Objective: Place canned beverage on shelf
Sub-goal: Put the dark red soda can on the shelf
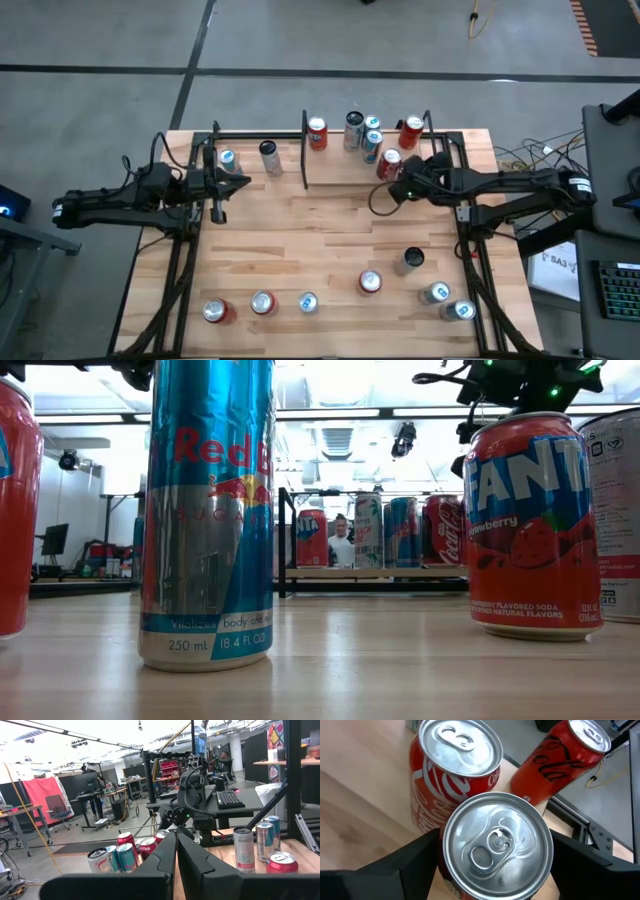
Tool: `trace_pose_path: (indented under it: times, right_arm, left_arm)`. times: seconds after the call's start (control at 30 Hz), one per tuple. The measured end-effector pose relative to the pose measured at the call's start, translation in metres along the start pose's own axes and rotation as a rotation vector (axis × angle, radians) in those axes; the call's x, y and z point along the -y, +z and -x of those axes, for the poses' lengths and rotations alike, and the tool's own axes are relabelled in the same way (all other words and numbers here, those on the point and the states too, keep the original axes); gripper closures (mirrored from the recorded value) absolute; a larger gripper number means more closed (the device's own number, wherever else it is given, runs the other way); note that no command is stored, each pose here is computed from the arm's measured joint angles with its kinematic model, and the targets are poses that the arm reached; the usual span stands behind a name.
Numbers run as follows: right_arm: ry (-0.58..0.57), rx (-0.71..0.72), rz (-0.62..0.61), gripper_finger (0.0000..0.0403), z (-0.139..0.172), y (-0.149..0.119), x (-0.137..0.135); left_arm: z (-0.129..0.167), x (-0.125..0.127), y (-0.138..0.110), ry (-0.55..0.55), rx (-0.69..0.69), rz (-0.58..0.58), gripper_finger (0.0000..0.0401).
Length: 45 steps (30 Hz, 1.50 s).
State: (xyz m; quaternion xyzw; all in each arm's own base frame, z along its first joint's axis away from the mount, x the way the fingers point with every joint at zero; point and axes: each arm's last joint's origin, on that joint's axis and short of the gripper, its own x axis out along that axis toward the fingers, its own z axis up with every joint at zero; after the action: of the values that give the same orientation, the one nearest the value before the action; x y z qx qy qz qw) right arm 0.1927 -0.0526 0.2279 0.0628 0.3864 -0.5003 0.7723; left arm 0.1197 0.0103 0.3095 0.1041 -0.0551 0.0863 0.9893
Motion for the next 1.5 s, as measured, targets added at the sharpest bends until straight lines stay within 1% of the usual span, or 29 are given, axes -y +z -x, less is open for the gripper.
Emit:
trace_pose_path:
  times: [0.1, 0.2, 0.37, 0.6, 0.87, 1.07, 1.2, 1.33, 1.43, 1.5]
  right_arm:
    - [-0.031, -0.002, -0.006, 0.0074, -0.004, 0.000, 0.000]
    - [-0.056, 0.003, -0.009, 0.0071, -0.005, 0.000, 0.000]
    - [-0.064, 0.007, -0.026, 0.0069, -0.005, 0.000, 0.003]
    - [-0.077, 0.019, -0.072, 0.0051, -0.005, 0.001, 0.003]
    - [-0.106, 0.043, -0.088, 0.0049, -0.004, 0.002, 0.005]
    - [-0.131, 0.081, -0.096, 0.0049, 0.000, 0.010, 0.006]
    - [-0.121, 0.098, -0.093, 0.0048, 0.007, 0.020, 0.007]
    - [-0.091, 0.132, -0.111, 0.0048, 0.020, 0.039, 0.009]
    - [-0.033, 0.122, -0.127, 0.0049, 0.035, 0.055, 0.013]
    - [0.039, 0.086, -0.133, 0.0050, 0.045, 0.064, 0.016]
  left_arm:
    - [0.000, 0.000, 0.000, -0.001, 0.000, 0.000, 0.0401]
    - [0.000, 0.000, 0.000, 0.000, 0.000, 0.000, 0.0401]
    - [0.000, 0.000, 0.000, 0.000, 0.000, 0.000, 0.0401]
    - [0.000, 0.000, 0.000, 0.000, 0.000, 0.000, 0.0401]
    - [0.000, 0.000, 0.000, 0.000, 0.000, 0.000, 0.0401]
    - [0.000, 0.000, 0.000, 0.000, 0.000, 0.000, 0.0401]
    - [0.000, 0.000, 0.000, 0.000, 0.000, 0.000, 0.0401]
    - [0.000, 0.000, 0.000, -0.001, 0.000, 0.000, 0.0401]
    - [0.000, 0.000, 0.000, 0.000, 0.000, 0.000, 0.0401]
    - [0.000, 0.000, 0.000, 0.000, 0.000, 0.000, 0.0401]
